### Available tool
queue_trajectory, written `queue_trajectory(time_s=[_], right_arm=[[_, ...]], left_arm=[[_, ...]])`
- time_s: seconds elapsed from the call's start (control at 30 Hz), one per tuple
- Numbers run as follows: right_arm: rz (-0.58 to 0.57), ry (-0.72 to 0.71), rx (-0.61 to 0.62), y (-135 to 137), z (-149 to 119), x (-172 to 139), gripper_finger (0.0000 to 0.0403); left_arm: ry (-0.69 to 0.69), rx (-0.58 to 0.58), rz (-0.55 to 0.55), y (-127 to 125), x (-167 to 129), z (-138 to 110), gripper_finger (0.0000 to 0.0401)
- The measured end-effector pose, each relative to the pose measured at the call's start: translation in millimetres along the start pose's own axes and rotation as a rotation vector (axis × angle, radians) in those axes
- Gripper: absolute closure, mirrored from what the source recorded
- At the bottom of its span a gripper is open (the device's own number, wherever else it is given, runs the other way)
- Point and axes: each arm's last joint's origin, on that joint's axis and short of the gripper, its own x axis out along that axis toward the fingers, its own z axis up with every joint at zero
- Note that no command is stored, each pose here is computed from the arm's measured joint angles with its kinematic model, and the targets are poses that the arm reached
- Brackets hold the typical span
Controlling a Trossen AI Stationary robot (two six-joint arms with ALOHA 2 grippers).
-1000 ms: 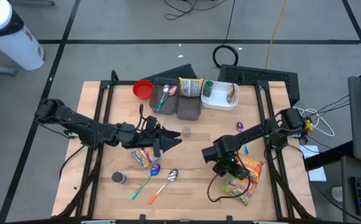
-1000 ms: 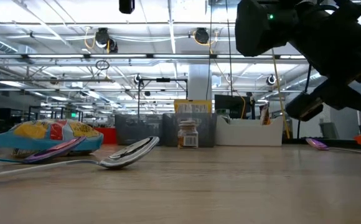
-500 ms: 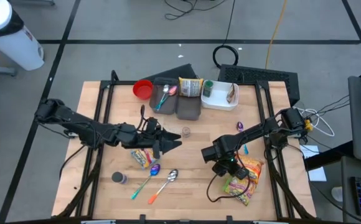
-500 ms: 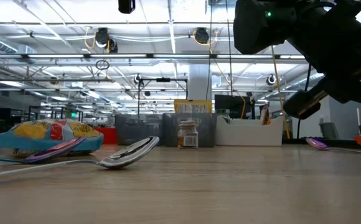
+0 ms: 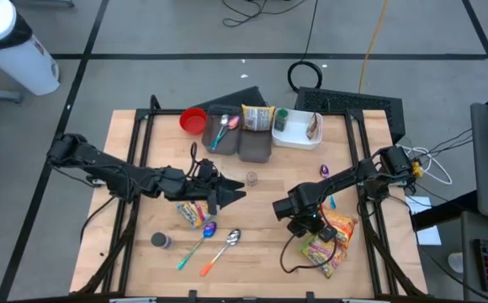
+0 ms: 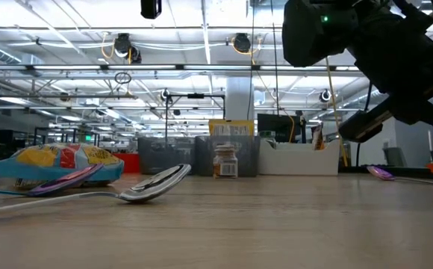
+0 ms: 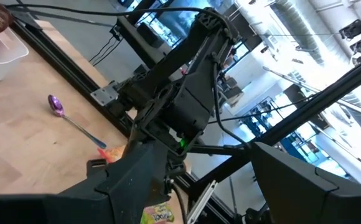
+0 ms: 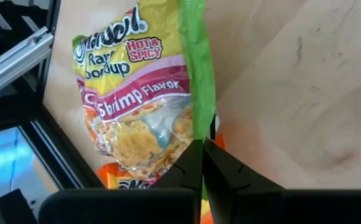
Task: Pick & Place Food Item
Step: Put the green noodle pack into the right black bin
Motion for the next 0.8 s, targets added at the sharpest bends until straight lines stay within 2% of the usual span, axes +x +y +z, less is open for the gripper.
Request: queue_trajectory(time_s=[0.17,0.53,0.8], right_arm=[[-0.007,0.0,0.005,3,5,-9,0.0403],[-0.125,-0.082,-0.013,10,29,-50,0.0403],[-0.152,-0.109,0.03,15,28,-76,0.0403]], left_arm=[[0.001,0.0,0.0,0,0,0,0.0128],[0.012,-0.005,-0.003,-1,0,-1,0.0128],[0.054,-0.019,0.012,-2,-2,-8,0.0128]])
